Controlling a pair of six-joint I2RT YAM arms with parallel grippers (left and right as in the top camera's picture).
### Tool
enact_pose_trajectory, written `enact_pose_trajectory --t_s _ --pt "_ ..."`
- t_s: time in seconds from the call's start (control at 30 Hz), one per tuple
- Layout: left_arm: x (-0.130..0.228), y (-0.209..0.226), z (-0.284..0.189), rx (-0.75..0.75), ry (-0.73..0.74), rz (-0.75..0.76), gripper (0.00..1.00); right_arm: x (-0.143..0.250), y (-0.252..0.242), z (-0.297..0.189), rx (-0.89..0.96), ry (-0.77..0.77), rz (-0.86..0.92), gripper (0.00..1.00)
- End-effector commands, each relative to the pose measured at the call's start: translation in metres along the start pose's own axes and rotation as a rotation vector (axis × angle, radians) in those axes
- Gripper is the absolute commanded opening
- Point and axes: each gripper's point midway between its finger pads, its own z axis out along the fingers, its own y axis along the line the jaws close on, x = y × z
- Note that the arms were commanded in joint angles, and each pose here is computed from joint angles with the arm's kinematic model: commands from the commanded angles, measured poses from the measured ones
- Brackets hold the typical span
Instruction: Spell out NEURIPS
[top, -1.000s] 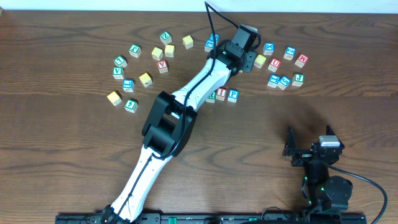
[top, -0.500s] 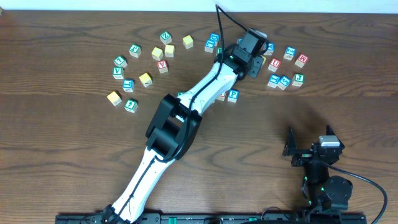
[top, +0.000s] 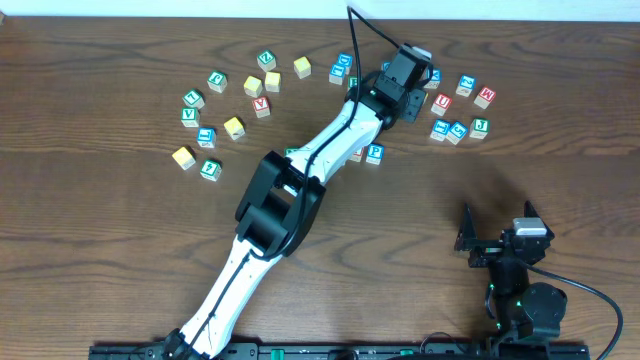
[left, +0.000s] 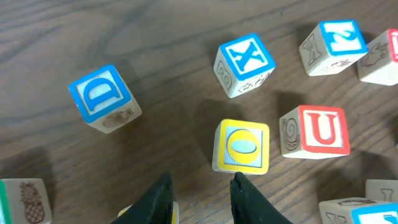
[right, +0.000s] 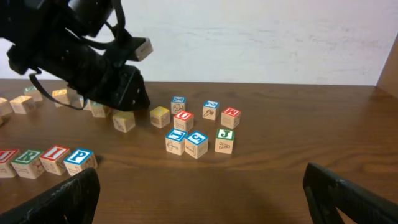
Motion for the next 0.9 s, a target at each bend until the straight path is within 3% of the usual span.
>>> enact_pose_trajectory --t_s 0.0,0.3,0.57,0.87 --pt "0.021 0.01 0.019 -0.034 0.037 0.011 0.3 0.0 -0.001 0.0 0.001 -0.001 0.008 0.99" --pt "0.022 0.019 0.021 -0.084 0.034 0.003 0.3 0.0 -0.001 0.0 0.001 -0.001 0.008 0.99" --pt "0.029 0.028 0.008 -0.139 0.083 -0.097 0.31 0.0 -0.001 0.0 0.001 -0.001 0.008 0.99" --pt "-0.024 0.022 -0.06 -0.127 0.021 -0.125 0.31 0.0 -0.001 0.0 0.001 -0.001 0.008 0.99"
